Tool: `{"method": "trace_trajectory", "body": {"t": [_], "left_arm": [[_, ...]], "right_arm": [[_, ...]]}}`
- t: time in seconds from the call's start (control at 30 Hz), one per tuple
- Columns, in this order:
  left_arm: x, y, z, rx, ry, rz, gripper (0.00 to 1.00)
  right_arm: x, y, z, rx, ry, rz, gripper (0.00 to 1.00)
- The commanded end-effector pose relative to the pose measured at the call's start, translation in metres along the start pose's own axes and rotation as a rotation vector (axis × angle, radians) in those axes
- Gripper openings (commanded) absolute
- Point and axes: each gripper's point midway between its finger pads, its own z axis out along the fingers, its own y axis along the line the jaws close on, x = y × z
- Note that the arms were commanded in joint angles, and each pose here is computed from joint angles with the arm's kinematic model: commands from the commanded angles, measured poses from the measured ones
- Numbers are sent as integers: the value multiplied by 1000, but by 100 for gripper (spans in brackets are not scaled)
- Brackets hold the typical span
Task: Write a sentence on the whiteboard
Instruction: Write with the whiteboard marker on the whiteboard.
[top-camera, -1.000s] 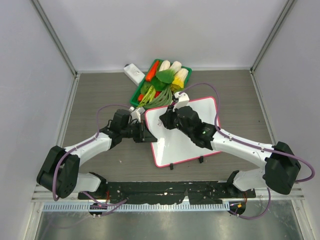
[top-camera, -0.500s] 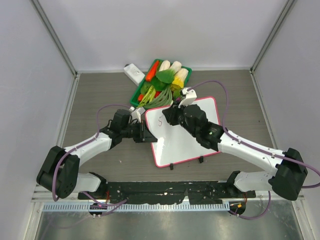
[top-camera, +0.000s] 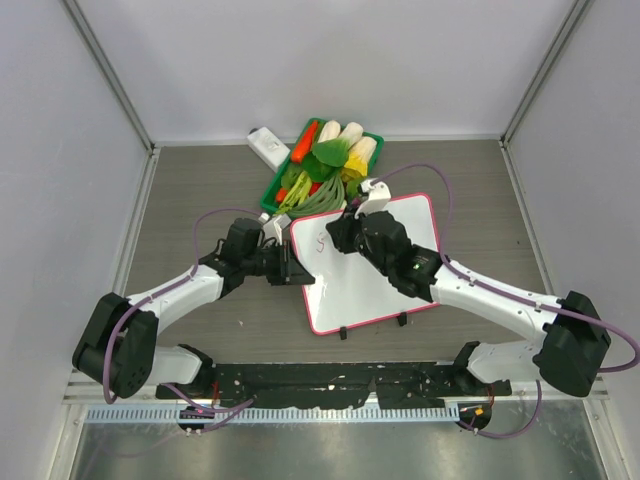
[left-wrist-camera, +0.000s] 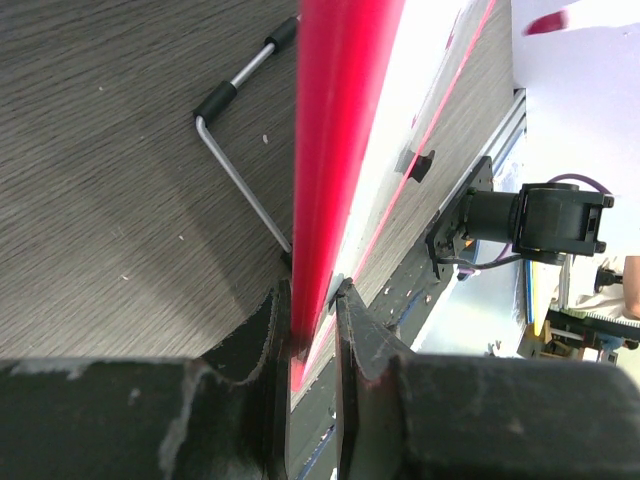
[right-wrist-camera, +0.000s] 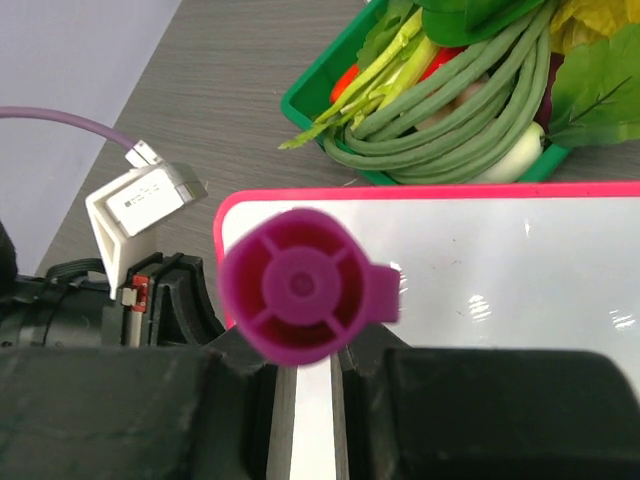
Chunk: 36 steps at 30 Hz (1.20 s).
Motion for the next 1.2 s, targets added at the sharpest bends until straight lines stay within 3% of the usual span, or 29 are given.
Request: {"method": "trace_trajectory", "body": {"t": [0.0, 0.63, 1.17], "left_arm": [[13, 35, 0, -169, 21, 16, 0], [14, 35, -1, -177, 20, 22, 0], [16, 37, 0, -185, 24, 21, 0]], "right_arm": [[-1, -2, 4, 15, -27, 14, 1], [18, -18, 8, 63, -9, 10, 2], [7, -41, -2, 174, -50, -27, 1]]}}
